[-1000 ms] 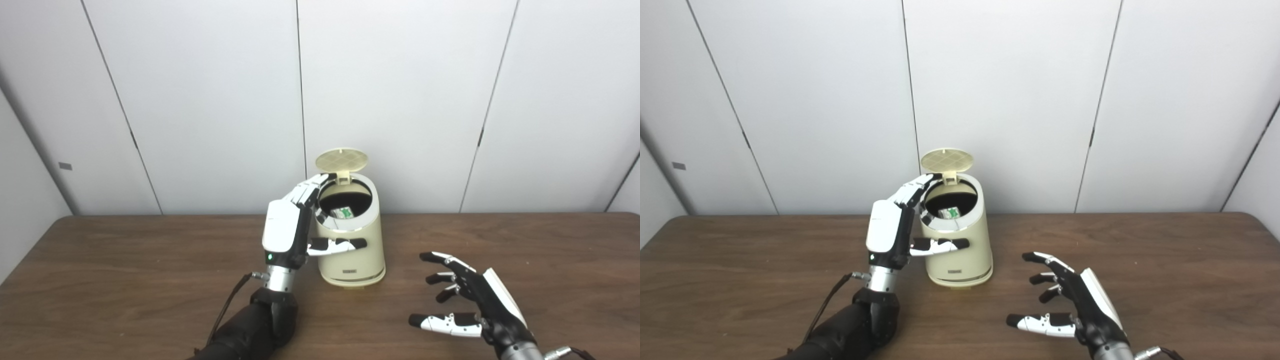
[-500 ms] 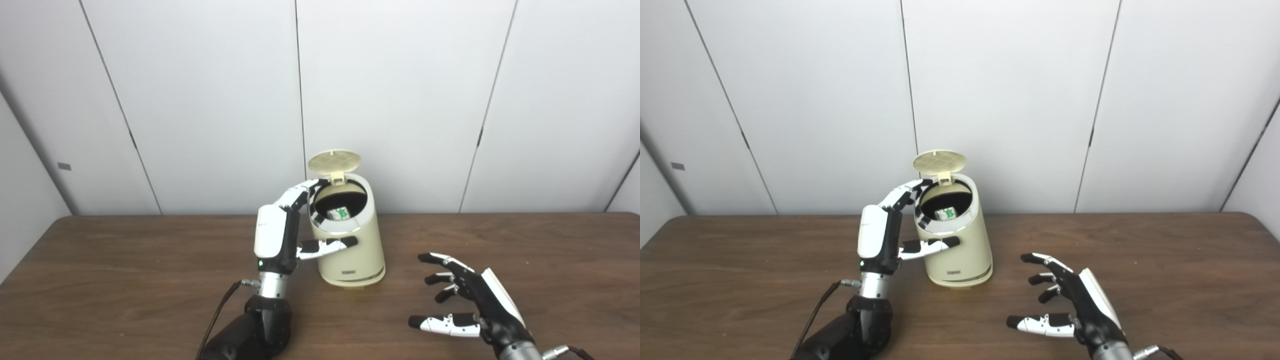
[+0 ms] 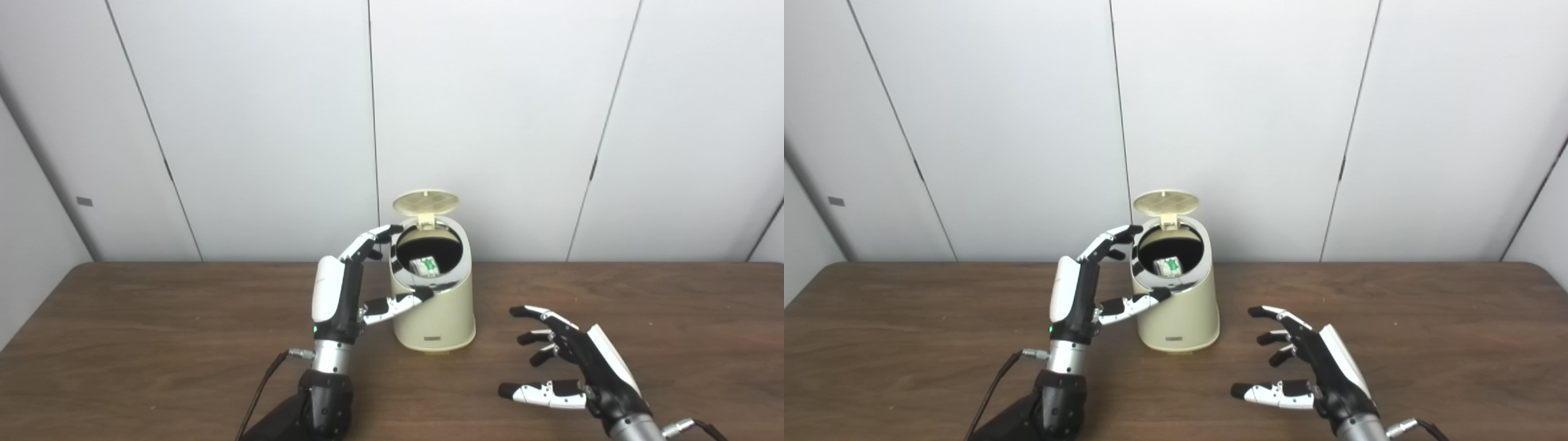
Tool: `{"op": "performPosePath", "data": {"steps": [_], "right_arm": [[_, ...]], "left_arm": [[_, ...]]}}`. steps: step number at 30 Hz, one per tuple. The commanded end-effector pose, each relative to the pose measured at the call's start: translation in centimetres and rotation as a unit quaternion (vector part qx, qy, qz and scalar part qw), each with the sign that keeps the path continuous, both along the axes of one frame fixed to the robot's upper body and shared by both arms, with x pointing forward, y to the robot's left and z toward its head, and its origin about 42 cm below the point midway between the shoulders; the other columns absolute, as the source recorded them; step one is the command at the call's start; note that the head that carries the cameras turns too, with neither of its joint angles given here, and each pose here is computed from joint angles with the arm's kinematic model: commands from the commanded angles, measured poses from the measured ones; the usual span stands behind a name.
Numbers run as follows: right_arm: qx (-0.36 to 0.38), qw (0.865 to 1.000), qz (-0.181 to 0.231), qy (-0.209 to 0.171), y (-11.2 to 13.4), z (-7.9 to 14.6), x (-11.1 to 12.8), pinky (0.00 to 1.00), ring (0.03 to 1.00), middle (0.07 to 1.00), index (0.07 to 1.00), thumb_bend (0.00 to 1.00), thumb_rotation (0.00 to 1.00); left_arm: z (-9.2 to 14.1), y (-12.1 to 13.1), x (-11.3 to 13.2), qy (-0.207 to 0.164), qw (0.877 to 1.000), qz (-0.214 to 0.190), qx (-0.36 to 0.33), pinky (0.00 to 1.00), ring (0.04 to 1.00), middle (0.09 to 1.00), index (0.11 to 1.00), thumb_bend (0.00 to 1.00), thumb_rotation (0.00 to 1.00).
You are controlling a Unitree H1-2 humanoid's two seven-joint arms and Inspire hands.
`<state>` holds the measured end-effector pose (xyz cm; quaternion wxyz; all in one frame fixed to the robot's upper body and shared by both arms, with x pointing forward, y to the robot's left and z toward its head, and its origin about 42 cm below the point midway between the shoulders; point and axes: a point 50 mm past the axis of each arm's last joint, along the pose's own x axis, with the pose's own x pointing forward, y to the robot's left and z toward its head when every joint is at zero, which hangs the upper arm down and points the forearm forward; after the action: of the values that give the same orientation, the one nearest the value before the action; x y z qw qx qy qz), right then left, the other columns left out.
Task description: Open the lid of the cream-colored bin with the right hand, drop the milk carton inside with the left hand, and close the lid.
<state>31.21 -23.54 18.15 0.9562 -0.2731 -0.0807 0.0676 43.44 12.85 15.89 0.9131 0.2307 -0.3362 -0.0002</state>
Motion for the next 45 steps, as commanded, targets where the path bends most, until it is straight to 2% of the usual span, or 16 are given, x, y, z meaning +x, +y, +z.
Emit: {"op": "performPosePath", "data": {"steps": [1,6,17,21,26,32,39,42,45], "right_arm": [[-0.002,0.999,0.013,-0.048,0.4,2.0,0.8,0.53,0.702,0.856,0.781,0.62,0.16],[0.003,0.999,0.013,-0.047,0.7,1.9,1.0,0.53,0.708,0.853,0.78,0.62,0.14],[0.01,0.999,0.009,-0.048,0.9,1.9,1.0,0.53,0.709,0.86,0.783,0.63,0.14],[0.01,0.999,0.009,-0.048,0.7,1.8,1.0,0.53,0.708,0.857,0.781,0.63,0.14],[0.009,0.999,0.008,-0.048,0.4,1.8,1.2,0.52,0.708,0.856,0.78,0.63,0.13],[0.013,0.999,0.01,-0.047,0.2,1.7,1.4,0.52,0.703,0.86,0.779,0.64,0.12],[0.008,0.999,0.013,-0.047,0.1,1.8,1.6,0.53,0.698,0.863,0.783,0.64,0.12],[0.007,0.999,0.013,-0.047,0.0,2.0,1.6,0.53,0.696,0.862,0.788,0.63,0.13],[0.009,0.999,0.016,-0.05,-0.1,2.3,1.7,0.54,0.711,0.863,0.793,0.63,0.16]], "left_arm": [[2.0,-1.1,0.2,-0.022,0.999,-0.039,0.004,0.59,0.711,0.771,0.767,0.73,0.11],[3.3,-0.8,0.0,-0.026,0.998,-0.054,-0.013,0.59,0.713,0.762,0.766,0.74,0.11],[3.9,0.1,-0.4,-0.01,0.997,-0.074,-0.028,0.61,0.732,0.773,0.771,0.75,0.09],[4.8,1.2,-0.2,-0.01,0.996,-0.076,-0.034,0.67,0.772,0.806,0.812,0.76,0.14],[6.1,3.8,-0.1,-0.014,0.996,-0.064,-0.059,0.82,0.853,0.869,0.873,0.78,0.21],[6.6,6.3,-0.4,-0.014,0.996,-0.05,-0.074,0.84,0.864,0.872,0.878,0.76,0.17],[6.6,8.4,-1.5,-0.005,0.992,-0.05,-0.116,0.81,0.853,0.863,0.872,0.78,0.18],[6.8,9.3,-2.0,-0.003,0.988,-0.055,-0.144,0.73,0.797,0.827,0.859,0.77,0.17],[6.6,11.0,-2.9,0.005,0.987,-0.056,-0.151,0.64,0.738,0.785,0.818,0.75,0.22]]}}
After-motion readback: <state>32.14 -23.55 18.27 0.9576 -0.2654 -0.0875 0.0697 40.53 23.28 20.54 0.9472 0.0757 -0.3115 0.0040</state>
